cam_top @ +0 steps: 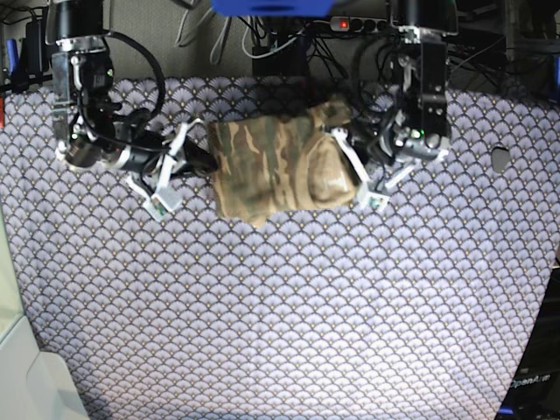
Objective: Fold the T-shirt properly
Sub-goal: 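Press and flatten the folded bundle with both grippers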
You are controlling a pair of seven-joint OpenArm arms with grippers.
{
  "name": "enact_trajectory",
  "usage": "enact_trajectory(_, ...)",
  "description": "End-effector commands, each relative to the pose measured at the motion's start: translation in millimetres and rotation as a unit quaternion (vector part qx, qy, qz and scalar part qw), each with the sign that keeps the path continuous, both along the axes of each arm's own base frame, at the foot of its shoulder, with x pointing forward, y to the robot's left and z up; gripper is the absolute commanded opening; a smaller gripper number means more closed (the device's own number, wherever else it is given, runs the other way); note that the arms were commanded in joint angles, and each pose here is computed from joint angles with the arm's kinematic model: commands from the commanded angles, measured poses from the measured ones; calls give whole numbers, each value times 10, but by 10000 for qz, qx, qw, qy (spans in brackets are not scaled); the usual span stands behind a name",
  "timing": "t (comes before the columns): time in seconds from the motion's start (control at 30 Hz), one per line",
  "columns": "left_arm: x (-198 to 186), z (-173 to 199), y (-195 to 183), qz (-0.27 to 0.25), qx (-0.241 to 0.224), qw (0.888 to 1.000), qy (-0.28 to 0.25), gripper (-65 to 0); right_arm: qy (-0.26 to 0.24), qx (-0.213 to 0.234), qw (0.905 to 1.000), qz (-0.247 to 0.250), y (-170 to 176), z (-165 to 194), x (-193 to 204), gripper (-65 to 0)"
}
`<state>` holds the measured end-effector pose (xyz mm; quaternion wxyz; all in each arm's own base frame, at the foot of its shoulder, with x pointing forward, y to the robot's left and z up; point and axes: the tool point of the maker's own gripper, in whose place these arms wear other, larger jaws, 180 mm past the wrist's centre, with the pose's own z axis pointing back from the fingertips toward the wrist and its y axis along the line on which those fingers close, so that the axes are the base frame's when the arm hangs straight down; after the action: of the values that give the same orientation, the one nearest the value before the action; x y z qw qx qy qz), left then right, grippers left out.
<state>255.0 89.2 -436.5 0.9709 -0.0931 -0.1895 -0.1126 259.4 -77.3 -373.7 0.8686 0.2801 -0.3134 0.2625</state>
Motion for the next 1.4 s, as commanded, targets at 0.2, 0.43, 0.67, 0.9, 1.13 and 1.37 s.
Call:
enact_trajectory(0.2,375,95,-389,-16,-372,9993,-94,-647,23,343,9992,183,262,23,-125,-650)
enact_trajectory(0.43,763,106,-633,-14,-682,9973,-270,-647,225,446,9985,215,355,-55,-303,-650)
enact_trajectory(0.67,1056,355,-611,12,-694,9957,-620,-647,255,284,9990,243,239,-76,-409,-650)
enact_trajectory(0.9,1113,747,147,282,16,9946,-1002,-647,-380,59,9982,453,149,250,-333,-650)
enact_trajectory(1.13,671,761,963,834,688,9900,-909,-647,-619,34,9981,59,-35,376,-162,-650)
enact_trajectory(1.37,146,438,896,756,682,9935,-507,-647,-1091,-17,9936,302,191,710,122,-650)
